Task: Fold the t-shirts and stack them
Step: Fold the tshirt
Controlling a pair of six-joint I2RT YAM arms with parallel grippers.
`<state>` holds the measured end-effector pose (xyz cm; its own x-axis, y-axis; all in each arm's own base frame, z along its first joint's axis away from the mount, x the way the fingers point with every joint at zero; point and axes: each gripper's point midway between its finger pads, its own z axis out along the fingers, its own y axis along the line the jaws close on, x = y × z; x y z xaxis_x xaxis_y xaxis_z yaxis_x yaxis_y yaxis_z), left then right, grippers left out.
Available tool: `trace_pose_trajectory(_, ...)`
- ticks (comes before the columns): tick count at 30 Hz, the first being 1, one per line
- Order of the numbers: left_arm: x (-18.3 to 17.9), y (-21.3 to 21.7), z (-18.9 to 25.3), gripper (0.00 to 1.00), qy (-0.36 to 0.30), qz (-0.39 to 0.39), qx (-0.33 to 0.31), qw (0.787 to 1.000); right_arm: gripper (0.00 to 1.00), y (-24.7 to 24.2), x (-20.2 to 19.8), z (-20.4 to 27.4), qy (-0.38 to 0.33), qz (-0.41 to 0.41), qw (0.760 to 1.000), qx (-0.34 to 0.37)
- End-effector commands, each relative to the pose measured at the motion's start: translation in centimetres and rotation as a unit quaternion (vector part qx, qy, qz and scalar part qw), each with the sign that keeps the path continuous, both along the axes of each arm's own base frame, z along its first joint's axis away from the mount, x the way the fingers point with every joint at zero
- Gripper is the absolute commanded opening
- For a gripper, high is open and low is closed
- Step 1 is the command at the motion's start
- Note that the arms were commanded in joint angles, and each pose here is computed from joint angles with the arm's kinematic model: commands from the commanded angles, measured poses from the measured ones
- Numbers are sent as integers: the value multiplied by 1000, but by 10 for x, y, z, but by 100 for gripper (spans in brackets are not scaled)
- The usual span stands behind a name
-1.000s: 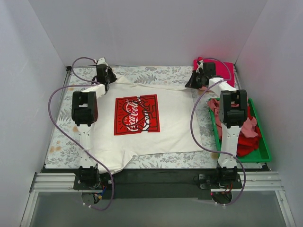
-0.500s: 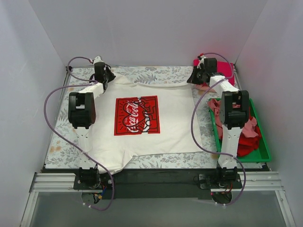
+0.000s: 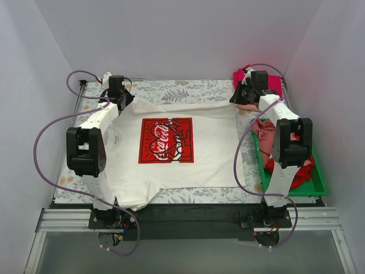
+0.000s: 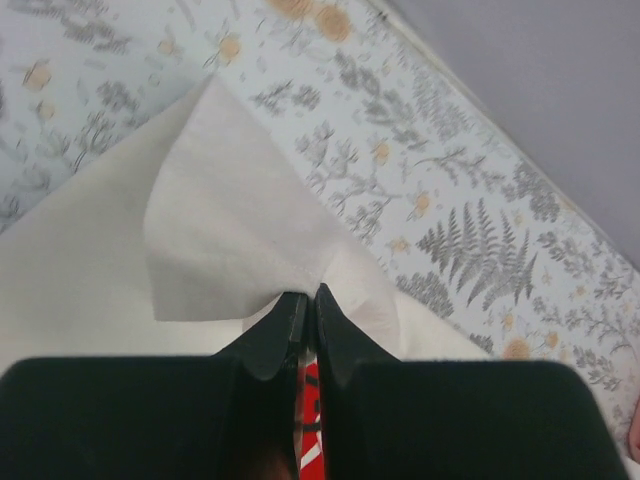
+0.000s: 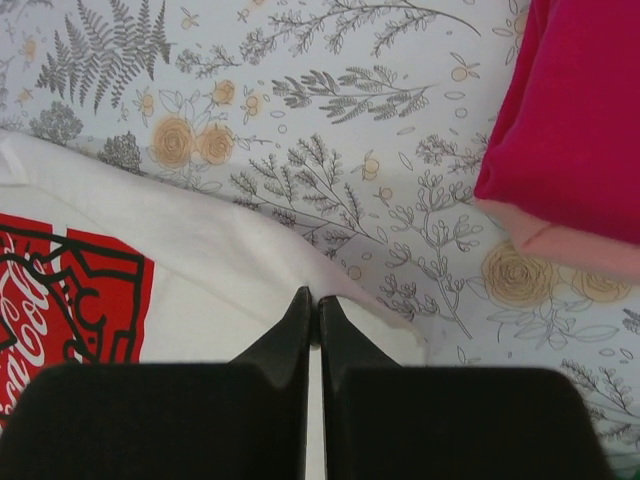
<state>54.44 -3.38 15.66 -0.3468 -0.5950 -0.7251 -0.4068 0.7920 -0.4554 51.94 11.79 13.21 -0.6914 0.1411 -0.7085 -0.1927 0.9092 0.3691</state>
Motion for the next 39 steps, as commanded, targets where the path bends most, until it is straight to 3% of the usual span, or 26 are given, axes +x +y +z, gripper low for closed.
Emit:
trace_pose_trajectory(1, -46, 11, -5, 0, 56, 46, -6, 997, 1, -8, -10, 23, -21, -2, 999, -23)
trace_pose_trajectory(11, -112, 14, 16, 0, 64, 70, -11, 995, 1, -11, -32, 22, -18, 12, 999, -39)
trace_pose_trajectory(16, -143, 12, 3, 0, 91, 74, -23, 993, 1, -13, -38, 27, -22, 14, 999, -41)
trace_pose_trajectory(22, -169, 12, 14, 0, 75, 76, -30, 994, 1, -11, -42, 29, -22, 21, 999, -40)
trace_pose_trajectory(32, -225, 4, -36, 0, 141, 86, -44, 985, 1, -11, -80, 9, 8, 40, 998, -45)
trace_pose_trajectory(34, -240, 7, -51, 0, 161, 101, -47, 981, 6, -12, -90, 5, 13, 41, 998, -51)
trace_pose_trajectory(37, -253, 9, -57, 28, 170, 131, -54, 975, 24, -16, -101, 3, 20, 36, 997, -64)
trace_pose_trajectory(38, -259, 10, -56, 46, 175, 138, -54, 973, 28, -18, -107, -2, 28, 34, 997, -70)
trace_pose_trajectory(39, -260, 13, -51, 56, 166, 152, -57, 973, 34, -20, -109, 3, 25, 27, 997, -74)
